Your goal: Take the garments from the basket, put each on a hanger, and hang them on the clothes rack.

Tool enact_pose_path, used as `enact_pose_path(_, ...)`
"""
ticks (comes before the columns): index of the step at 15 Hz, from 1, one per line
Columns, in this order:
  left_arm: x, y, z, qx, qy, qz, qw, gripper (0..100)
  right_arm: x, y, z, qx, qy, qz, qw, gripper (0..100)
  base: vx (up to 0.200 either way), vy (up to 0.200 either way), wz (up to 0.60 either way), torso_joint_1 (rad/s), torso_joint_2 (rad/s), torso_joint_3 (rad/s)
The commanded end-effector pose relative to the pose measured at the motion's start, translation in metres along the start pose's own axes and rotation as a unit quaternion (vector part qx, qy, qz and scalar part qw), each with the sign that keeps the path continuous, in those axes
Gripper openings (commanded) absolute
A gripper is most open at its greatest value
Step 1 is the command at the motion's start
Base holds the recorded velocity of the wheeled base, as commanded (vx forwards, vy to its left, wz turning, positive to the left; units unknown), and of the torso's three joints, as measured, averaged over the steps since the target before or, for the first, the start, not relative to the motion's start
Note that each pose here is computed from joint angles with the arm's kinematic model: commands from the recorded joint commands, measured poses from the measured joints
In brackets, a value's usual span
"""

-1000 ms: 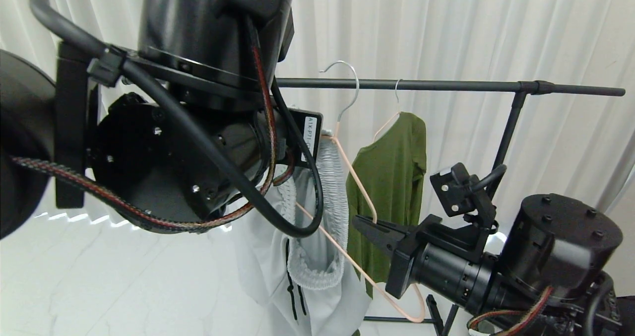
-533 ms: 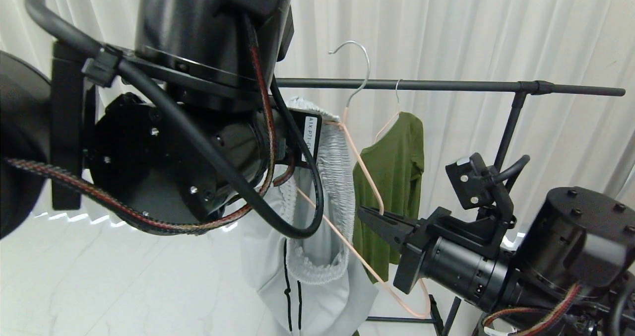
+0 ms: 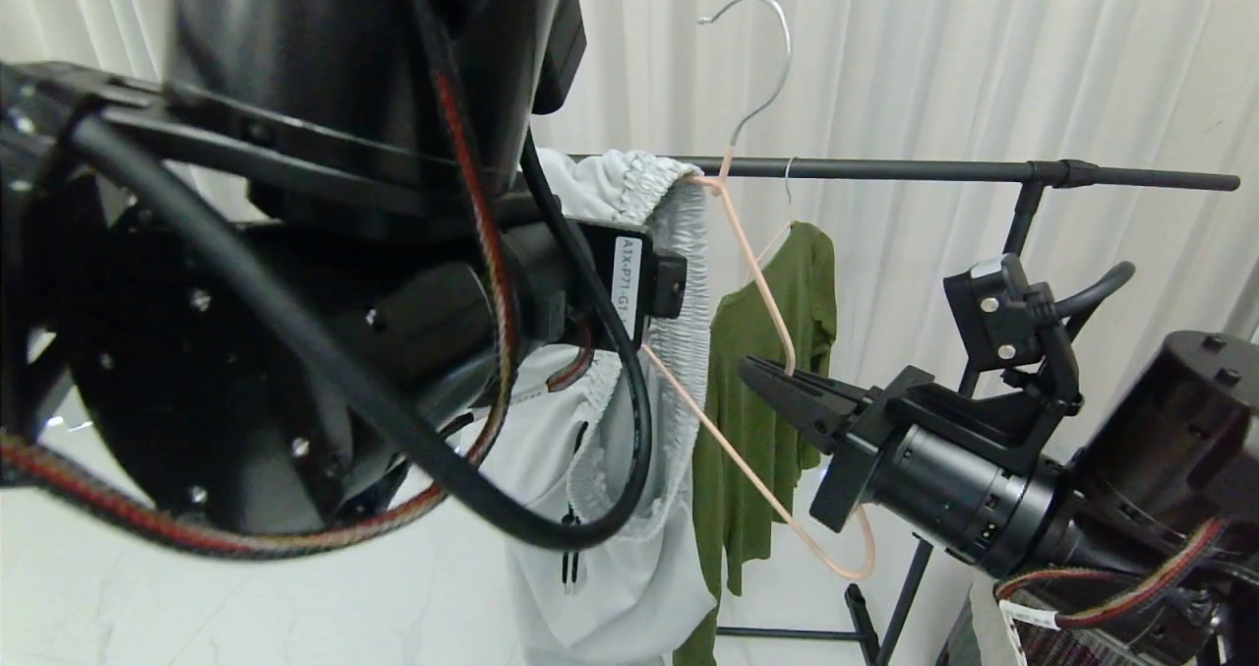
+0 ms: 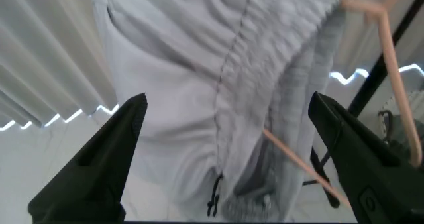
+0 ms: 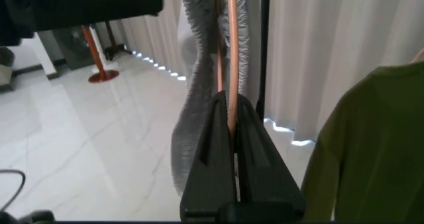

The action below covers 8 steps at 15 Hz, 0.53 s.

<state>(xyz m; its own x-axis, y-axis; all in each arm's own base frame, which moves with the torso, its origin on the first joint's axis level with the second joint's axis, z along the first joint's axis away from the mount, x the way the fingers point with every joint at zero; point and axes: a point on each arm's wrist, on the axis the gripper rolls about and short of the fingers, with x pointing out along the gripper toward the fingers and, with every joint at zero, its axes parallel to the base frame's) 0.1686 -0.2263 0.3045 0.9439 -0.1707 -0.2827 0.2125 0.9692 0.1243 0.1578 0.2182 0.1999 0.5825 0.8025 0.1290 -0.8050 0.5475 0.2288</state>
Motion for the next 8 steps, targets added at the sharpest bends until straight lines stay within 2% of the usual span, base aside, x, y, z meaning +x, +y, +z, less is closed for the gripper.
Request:
enact_pose_path(1,-0.013,0.008,-0.010,0.009,0.005,-0.006,0.9999,100,-0.009,-0.004,0.004,-0.013,-0.005,-0.008,0.9999,0,0.000,0.000,0.00,0.000,0.00,0.000)
enact_pose_path(3,-0.032,0.029,-0.024,0.017,0.009,-0.010,0.9998,100,-0.025,-0.007,0.000,-0.024,0.009,-0.002,0.9997,0,0.000,0.000,0.00,0.000,0.00,0.000)
enact_pose_path(4,-0.045,0.042,-0.028,0.031,0.003,-0.014,0.9994,100,-0.036,-0.006,-0.002,-0.026,0.018,0.008,0.9995,0,0.000,0.000,0.00,0.000,0.00,0.000)
enact_pose_path(6,-0.069,0.067,-0.033,0.066,-0.013,-0.065,0.9956,100,-0.055,-0.005,-0.004,-0.033,0.028,0.033,0.9985,0,0.000,0.000,0.00,0.000,0.00,0.000)
enact_pose_path(7,-0.081,0.082,-0.038,0.103,-0.026,-0.109,0.9883,100,-0.066,-0.005,-0.006,-0.039,0.035,0.047,0.9975,0,0.000,0.000,0.00,0.000,0.00,0.000)
enact_pose_path(8,-0.084,0.092,-0.043,0.136,-0.031,-0.128,0.9820,100,-0.074,-0.005,-0.010,-0.047,0.044,0.059,0.9962,0,0.000,0.000,0.00,0.000,0.00,0.000)
